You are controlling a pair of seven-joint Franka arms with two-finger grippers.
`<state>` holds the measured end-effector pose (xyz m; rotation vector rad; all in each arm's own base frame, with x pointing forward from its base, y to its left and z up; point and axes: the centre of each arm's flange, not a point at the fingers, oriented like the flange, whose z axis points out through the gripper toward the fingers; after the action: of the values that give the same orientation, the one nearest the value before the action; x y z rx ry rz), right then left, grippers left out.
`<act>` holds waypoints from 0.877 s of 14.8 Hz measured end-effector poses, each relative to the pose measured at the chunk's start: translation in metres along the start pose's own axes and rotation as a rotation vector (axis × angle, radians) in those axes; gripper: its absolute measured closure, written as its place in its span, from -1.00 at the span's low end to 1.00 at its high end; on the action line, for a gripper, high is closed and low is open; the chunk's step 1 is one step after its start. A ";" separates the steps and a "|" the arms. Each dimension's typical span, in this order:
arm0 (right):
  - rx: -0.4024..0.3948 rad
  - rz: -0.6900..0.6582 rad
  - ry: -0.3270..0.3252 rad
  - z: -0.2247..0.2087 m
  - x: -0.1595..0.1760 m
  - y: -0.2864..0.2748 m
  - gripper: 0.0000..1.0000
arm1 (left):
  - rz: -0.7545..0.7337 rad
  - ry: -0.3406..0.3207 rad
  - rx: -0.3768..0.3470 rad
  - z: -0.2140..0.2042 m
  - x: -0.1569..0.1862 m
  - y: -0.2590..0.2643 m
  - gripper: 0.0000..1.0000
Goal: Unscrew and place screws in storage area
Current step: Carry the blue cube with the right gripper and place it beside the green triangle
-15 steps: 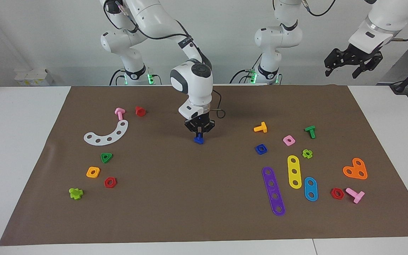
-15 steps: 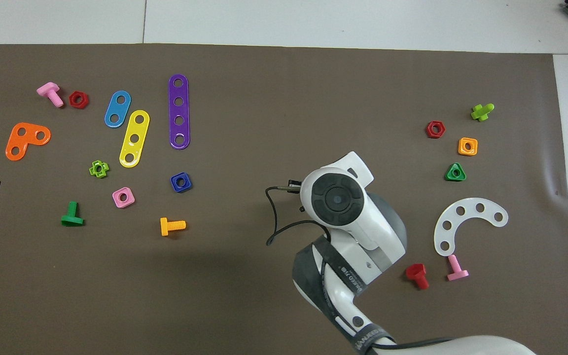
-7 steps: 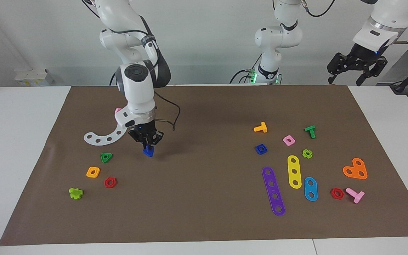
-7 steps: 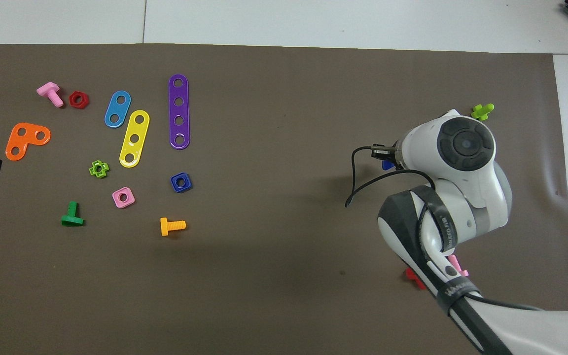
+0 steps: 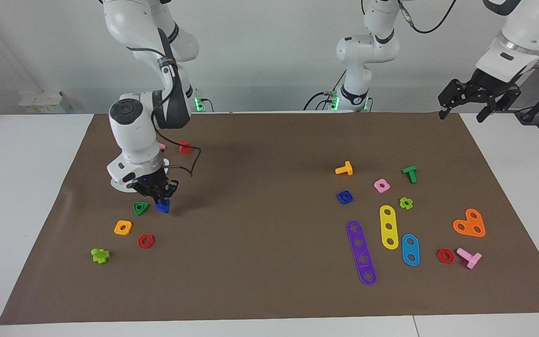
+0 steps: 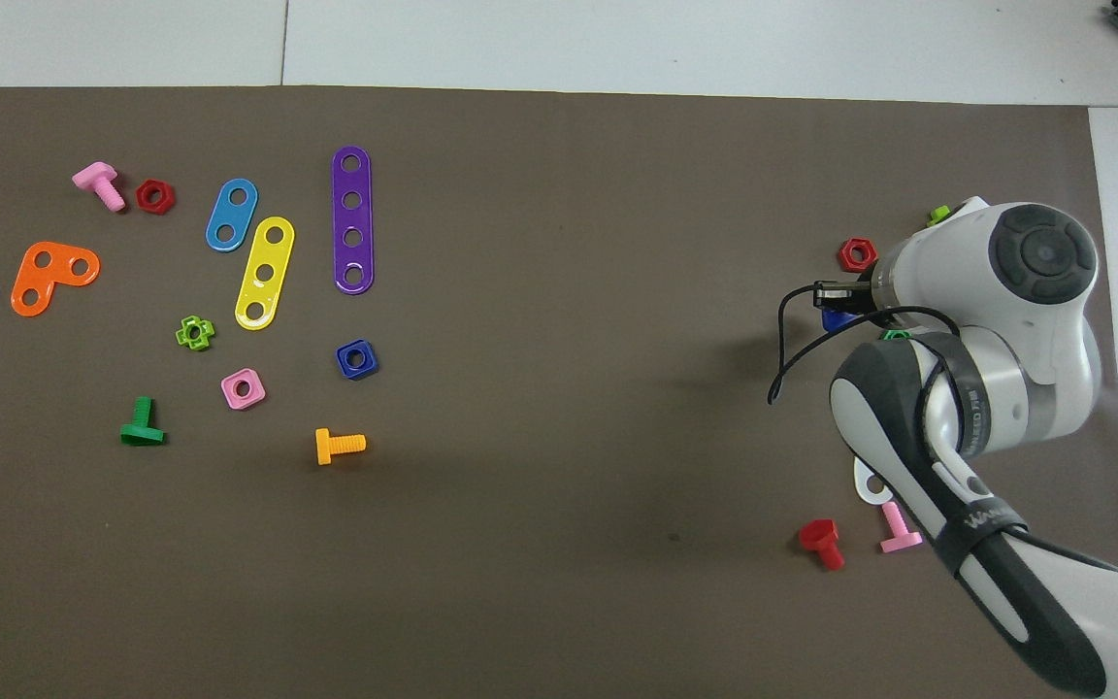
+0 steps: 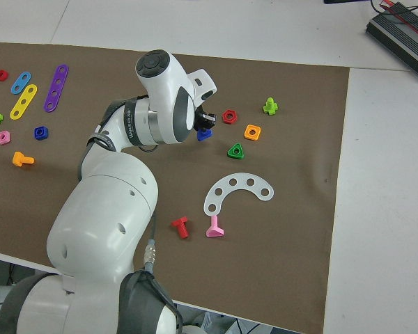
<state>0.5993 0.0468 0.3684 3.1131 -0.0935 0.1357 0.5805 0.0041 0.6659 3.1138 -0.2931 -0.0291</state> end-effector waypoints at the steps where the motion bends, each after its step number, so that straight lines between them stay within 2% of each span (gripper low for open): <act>1: 0.007 -0.010 -0.010 0.005 0.000 0.004 0.62 | -0.001 0.000 0.000 0.002 0.004 -0.001 -1.00; 5: 0.010 -0.012 -0.039 0.022 0.000 0.013 0.62 | -0.011 -0.021 -0.005 0.011 -0.006 -0.005 -1.00; 12: 0.014 -0.015 -0.046 0.046 -0.014 0.011 0.62 | -0.012 0.003 -0.003 0.019 -0.021 -0.003 -1.00; 13: 0.014 -0.015 -0.048 0.047 -0.015 0.011 0.49 | -0.012 0.004 -0.003 0.019 -0.021 -0.003 -1.00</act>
<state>0.5880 0.0354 0.3201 3.1307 -0.0703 0.0618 0.5598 0.0110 0.6477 3.1123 -0.2742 -0.0241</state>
